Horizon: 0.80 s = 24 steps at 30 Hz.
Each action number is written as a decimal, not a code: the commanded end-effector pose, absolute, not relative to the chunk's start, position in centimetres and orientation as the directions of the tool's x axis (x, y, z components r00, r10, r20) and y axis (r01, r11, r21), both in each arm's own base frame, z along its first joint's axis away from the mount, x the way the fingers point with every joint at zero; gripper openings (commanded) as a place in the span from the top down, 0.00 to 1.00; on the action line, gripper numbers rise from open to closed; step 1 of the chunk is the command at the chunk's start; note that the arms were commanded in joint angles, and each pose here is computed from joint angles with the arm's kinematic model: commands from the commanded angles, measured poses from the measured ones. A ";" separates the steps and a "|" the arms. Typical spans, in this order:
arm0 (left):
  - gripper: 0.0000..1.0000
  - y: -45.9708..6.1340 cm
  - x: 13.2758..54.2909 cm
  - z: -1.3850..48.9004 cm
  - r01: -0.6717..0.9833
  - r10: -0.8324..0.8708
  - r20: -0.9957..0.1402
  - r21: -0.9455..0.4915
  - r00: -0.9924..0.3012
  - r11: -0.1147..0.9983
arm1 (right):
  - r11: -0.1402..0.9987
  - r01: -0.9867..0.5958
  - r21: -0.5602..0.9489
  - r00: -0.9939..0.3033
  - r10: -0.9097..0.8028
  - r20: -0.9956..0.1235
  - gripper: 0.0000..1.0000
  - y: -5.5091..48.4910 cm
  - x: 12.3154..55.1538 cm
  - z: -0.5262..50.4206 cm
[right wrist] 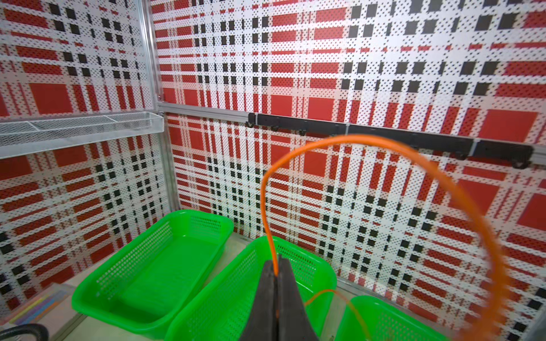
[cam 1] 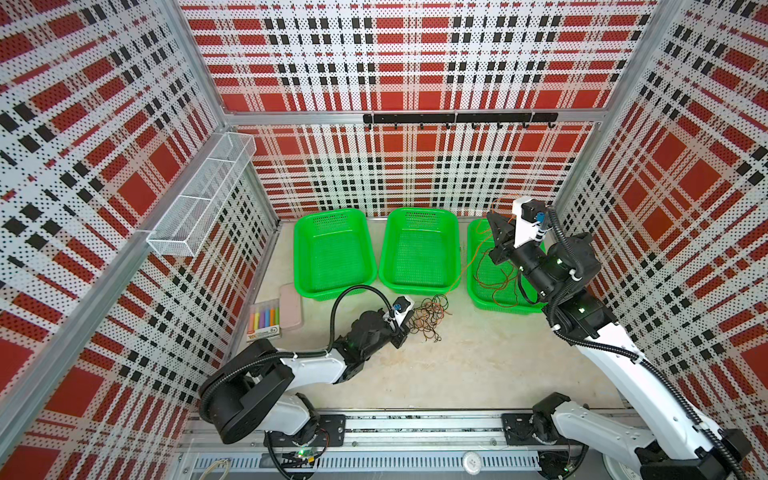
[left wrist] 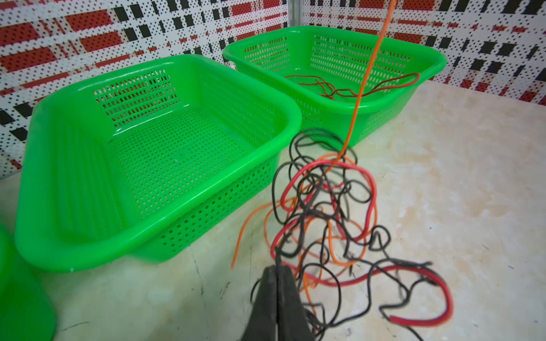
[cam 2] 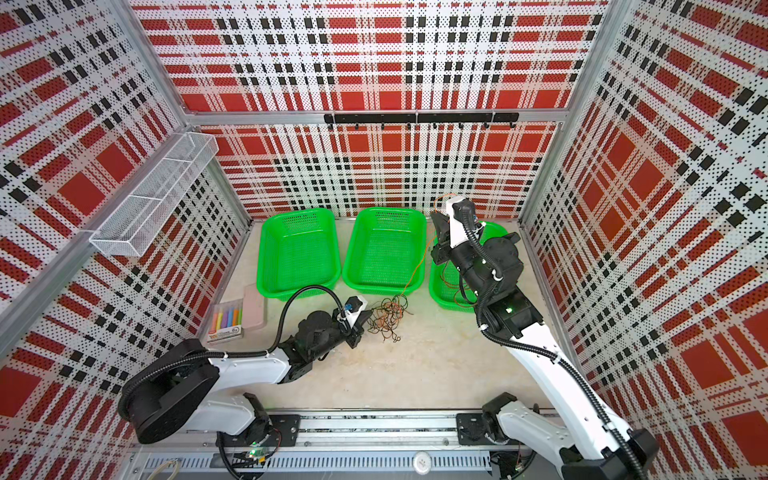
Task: Untangle and sort cables by color
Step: Untie the cable.
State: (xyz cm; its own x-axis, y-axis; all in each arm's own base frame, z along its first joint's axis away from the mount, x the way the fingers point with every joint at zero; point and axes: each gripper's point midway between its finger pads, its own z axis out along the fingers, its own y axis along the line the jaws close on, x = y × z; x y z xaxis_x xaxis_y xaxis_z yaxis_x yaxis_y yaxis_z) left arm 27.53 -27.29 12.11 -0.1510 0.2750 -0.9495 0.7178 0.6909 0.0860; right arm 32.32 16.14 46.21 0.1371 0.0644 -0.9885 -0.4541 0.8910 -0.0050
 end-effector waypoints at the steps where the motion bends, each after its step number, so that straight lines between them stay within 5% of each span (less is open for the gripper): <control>1: 1.00 -26.7 27.7 11.5 0.704 0.274 -0.946 0.076 -0.173 0.706 | 0.890 -0.454 -0.048 0.148 0.022 -0.989 1.00 15.9 32.1 47.1; 15: 1.00 -25.9 28.6 10.1 0.658 0.299 -0.926 0.077 -0.232 0.749 | 0.843 -0.535 -0.055 0.073 -0.019 -0.997 1.00 17.5 32.9 44.5; 24: 1.00 -24.0 30.0 7.9 0.588 0.304 -0.898 0.064 -0.319 0.806 | 0.869 -0.484 -0.101 0.223 0.011 -0.975 1.00 15.6 31.9 52.8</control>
